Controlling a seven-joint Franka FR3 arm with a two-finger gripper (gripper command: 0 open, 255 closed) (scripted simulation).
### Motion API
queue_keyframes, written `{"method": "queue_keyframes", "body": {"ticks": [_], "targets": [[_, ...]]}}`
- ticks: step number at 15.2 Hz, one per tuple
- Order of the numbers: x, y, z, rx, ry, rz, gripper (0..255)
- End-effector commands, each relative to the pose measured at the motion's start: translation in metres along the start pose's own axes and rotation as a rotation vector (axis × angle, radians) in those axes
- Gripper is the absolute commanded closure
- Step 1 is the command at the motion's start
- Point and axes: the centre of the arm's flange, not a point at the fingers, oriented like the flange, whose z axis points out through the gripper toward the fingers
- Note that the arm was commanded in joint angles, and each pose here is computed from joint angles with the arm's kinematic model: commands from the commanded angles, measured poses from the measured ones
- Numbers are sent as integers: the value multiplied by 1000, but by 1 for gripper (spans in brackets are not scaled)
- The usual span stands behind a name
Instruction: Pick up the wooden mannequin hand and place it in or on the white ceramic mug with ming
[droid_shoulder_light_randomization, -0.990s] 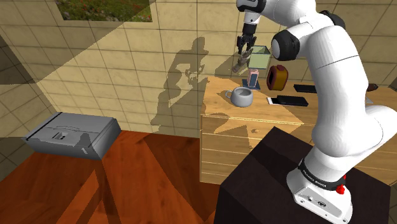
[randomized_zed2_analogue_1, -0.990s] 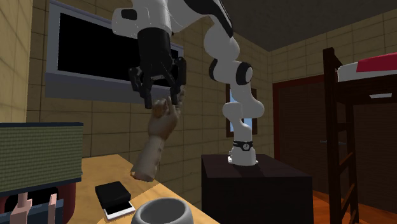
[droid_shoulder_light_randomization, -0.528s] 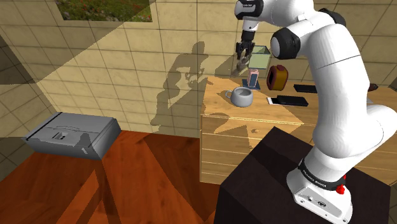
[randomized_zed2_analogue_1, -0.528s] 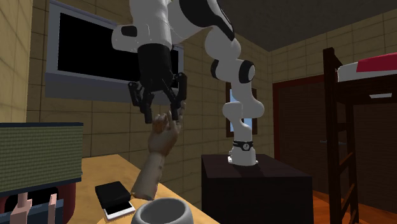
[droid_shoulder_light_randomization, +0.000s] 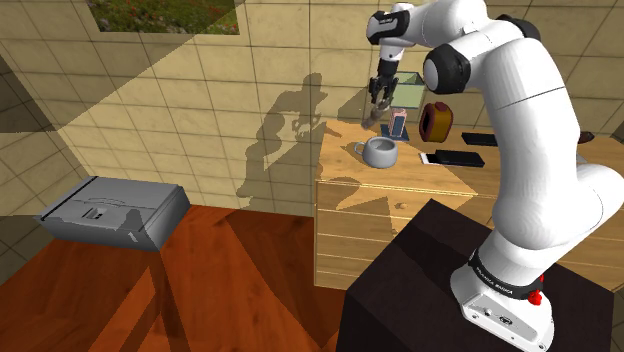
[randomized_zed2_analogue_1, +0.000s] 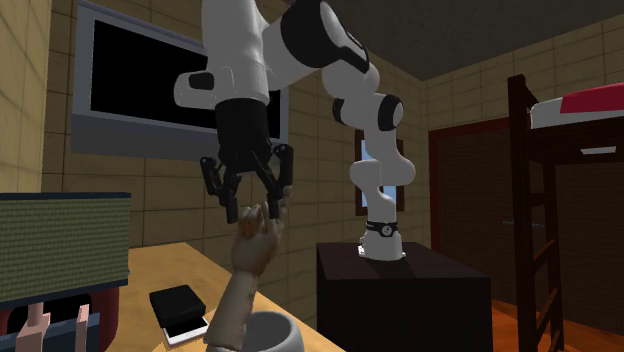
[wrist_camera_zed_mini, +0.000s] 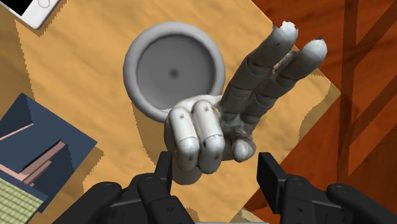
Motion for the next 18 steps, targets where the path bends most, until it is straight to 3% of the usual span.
{"method": "queue_keyframes", "body": {"ticks": [1,4,11,12,17,18], "targets": [[1,2,10,0,1,0,255],[1,3,25,0,1,0,255],[1,3,25,0,1,0,255],[1,3,26,0,1,0,0],[1,3,25,0,1,0,0],[1,3,12,0,1,0,0]]}}
